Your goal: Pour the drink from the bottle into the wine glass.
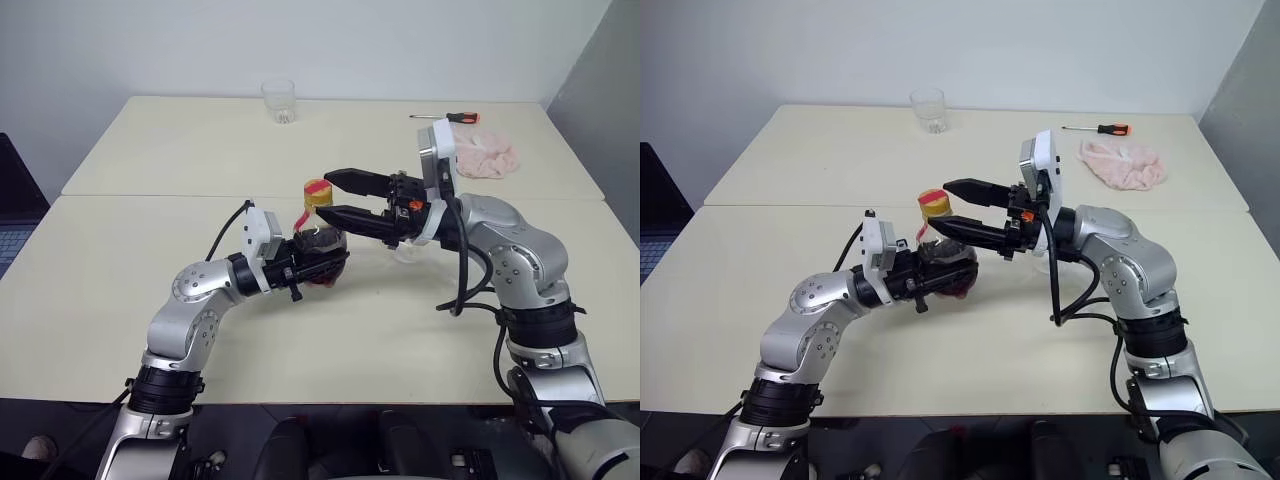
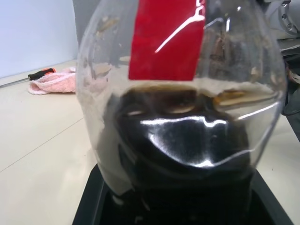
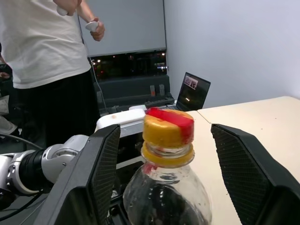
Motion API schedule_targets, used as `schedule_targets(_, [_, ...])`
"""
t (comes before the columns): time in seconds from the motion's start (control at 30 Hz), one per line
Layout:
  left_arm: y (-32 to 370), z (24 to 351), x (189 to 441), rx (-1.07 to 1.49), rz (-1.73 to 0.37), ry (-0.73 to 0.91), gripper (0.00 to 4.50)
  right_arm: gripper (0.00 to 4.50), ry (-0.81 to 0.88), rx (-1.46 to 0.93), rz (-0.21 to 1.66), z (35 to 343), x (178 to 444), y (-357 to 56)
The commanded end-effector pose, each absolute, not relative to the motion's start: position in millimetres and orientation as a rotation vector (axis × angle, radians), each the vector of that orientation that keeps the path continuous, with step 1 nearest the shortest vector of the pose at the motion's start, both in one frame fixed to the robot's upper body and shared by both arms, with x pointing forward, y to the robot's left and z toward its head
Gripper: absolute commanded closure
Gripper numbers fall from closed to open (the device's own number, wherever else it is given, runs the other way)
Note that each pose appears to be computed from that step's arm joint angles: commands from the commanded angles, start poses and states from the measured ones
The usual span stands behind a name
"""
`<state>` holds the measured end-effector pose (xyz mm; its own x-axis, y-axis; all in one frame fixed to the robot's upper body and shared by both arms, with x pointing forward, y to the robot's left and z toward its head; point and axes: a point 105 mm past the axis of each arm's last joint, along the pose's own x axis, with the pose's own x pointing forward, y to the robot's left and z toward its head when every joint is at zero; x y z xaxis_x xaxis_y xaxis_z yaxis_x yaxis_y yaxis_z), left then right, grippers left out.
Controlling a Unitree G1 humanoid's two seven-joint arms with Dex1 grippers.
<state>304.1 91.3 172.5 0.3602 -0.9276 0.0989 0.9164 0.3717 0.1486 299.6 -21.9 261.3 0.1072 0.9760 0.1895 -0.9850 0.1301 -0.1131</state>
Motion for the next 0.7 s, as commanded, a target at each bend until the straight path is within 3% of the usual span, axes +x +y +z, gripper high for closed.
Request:
schedule_targets(0.03, [91.5,188.4,299.0,0.097,-1.196,-0.254,2.8,1.21,-0.305,0.016,1.455,274.0,297.0,-17.8])
schedule_targets(0.7, [93.0,186.9,296.4,0.098,-1.195,-0.251,2.8,1.21,-0.305,0.038,1.486,278.9,293.6,-10.2])
